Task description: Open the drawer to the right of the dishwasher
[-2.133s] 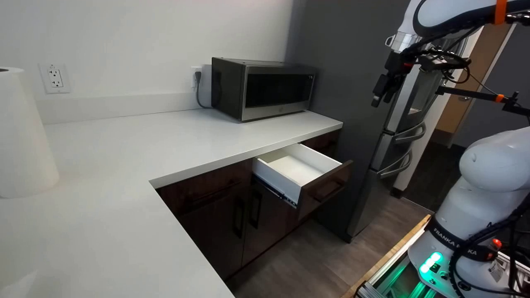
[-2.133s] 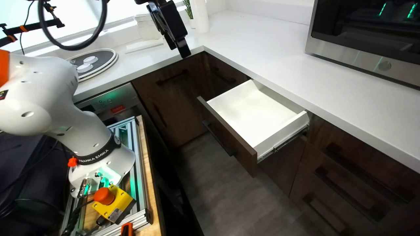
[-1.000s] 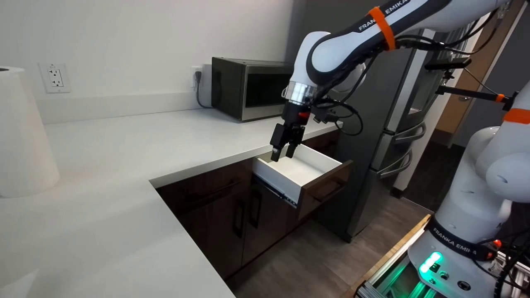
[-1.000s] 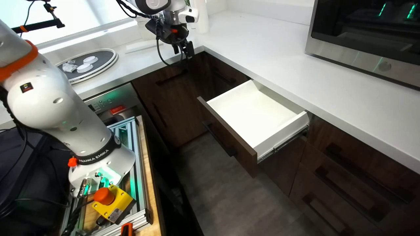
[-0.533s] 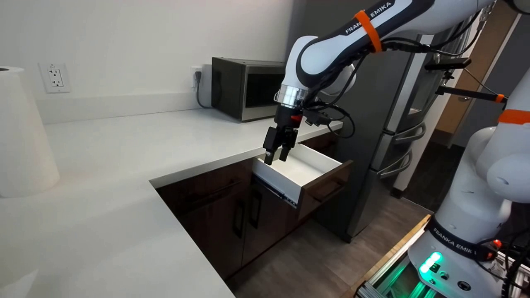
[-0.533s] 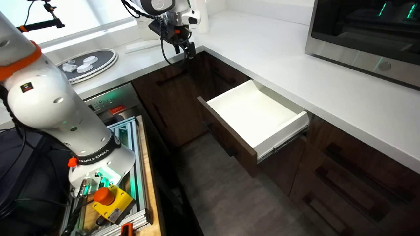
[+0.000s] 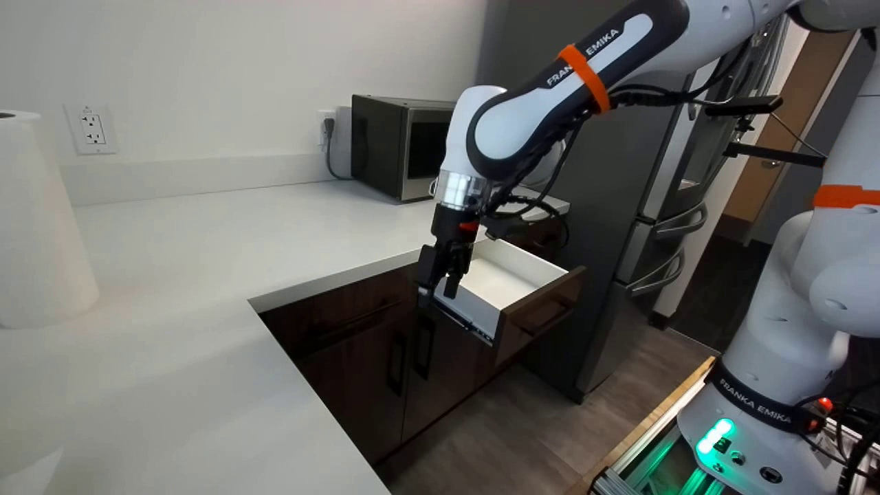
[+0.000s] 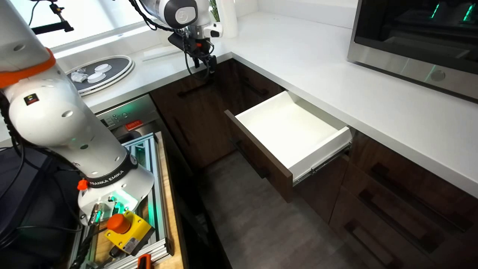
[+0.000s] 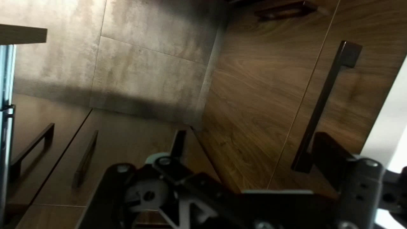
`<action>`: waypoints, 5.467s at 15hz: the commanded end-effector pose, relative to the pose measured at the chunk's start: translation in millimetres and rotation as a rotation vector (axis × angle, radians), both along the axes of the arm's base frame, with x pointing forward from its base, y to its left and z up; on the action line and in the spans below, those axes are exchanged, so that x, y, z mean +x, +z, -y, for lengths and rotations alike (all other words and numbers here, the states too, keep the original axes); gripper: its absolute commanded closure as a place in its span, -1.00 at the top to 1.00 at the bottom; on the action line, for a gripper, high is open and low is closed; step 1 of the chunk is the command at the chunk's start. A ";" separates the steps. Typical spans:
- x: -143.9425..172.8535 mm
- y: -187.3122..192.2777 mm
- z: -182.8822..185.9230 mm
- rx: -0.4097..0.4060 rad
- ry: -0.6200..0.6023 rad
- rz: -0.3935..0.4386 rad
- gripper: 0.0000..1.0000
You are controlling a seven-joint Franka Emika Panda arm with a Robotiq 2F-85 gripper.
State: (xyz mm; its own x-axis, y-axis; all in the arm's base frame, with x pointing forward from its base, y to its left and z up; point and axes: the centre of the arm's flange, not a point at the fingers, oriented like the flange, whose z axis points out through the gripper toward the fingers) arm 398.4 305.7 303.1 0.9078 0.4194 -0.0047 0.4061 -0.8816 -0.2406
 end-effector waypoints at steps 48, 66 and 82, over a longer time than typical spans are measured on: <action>18.7 -201.2 -154.8 0.209 -0.155 -0.162 1.00; -1.0 -198.6 -120.8 0.123 -0.173 -0.196 1.00; -55.4 -161.0 20.4 -0.013 -0.209 -0.173 1.00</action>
State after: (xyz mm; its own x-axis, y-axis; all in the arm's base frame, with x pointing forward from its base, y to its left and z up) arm 365.1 322.6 126.3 0.9561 0.2335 -0.1770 0.1729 -0.9374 -0.3023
